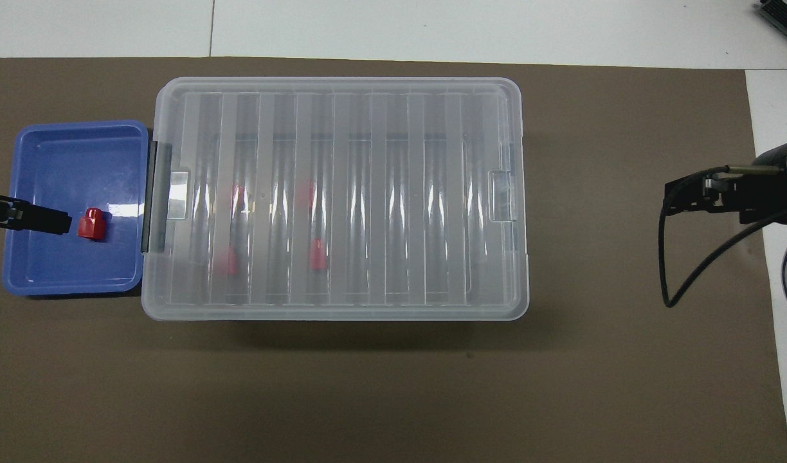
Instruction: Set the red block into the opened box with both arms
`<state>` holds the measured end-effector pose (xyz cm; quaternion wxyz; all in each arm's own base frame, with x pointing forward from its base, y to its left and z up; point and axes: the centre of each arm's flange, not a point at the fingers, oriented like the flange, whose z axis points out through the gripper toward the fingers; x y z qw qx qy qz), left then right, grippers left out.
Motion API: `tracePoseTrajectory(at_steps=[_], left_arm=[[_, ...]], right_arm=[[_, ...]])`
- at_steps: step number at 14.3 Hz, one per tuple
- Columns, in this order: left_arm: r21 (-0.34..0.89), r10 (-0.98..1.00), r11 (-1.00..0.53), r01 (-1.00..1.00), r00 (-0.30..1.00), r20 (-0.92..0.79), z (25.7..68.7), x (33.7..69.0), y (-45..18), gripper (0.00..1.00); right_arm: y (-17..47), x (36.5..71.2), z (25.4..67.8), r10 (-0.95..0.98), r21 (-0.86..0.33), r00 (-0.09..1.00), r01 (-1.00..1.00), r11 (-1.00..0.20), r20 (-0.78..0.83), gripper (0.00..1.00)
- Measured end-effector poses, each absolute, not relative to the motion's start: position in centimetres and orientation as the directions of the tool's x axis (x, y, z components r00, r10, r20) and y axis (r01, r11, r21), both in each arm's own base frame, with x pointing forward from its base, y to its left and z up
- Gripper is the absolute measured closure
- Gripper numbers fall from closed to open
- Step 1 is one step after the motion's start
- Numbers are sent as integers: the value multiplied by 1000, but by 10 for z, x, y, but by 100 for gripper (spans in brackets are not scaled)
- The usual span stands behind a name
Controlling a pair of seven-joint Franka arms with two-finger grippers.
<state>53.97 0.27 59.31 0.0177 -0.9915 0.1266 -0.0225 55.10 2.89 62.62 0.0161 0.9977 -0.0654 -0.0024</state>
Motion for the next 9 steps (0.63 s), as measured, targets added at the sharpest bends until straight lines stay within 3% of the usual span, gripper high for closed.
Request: tracePoseTrajectory(at_steps=[9], left_arm=[[-41,-252,-967,-250,967,40,593,540,3,0]], right_arm=[[29,553,625,-130,29,992,-130,-991,10,0]])
